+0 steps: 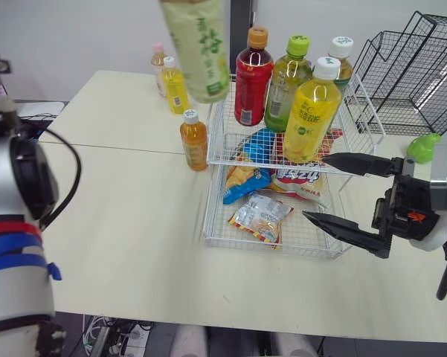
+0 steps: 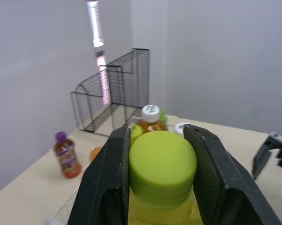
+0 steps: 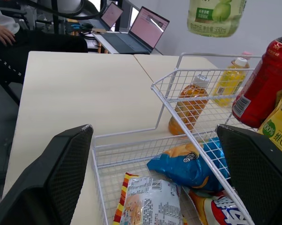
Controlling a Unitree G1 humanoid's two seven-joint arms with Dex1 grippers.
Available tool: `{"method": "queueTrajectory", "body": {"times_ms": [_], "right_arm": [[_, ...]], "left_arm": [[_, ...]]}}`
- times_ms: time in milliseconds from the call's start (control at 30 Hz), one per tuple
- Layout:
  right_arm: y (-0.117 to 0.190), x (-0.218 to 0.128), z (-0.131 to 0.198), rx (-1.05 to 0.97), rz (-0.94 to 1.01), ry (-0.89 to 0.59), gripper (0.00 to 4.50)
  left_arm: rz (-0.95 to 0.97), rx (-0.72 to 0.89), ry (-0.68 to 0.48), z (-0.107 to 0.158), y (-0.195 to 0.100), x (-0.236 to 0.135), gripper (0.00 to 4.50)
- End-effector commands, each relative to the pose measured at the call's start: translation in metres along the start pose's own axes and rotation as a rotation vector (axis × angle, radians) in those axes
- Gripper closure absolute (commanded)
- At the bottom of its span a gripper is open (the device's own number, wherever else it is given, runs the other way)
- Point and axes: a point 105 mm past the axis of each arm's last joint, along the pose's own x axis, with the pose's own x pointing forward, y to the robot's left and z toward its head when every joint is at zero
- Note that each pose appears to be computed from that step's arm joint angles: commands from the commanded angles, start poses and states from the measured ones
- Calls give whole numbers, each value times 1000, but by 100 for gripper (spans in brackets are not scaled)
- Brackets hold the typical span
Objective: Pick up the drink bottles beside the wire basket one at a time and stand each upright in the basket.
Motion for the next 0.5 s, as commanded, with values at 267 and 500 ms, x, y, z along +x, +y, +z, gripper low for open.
{"method": "queueTrajectory", "body": {"times_ms": [267,500], "right_arm": [[-5,-11,4,-68,-126,23,0],[-9,-12,3,-71,-161,25,0]], "left_arm": [[-93,60,17,-29,3,53,315],[-120,21,31,-58,3,81,315]]}}
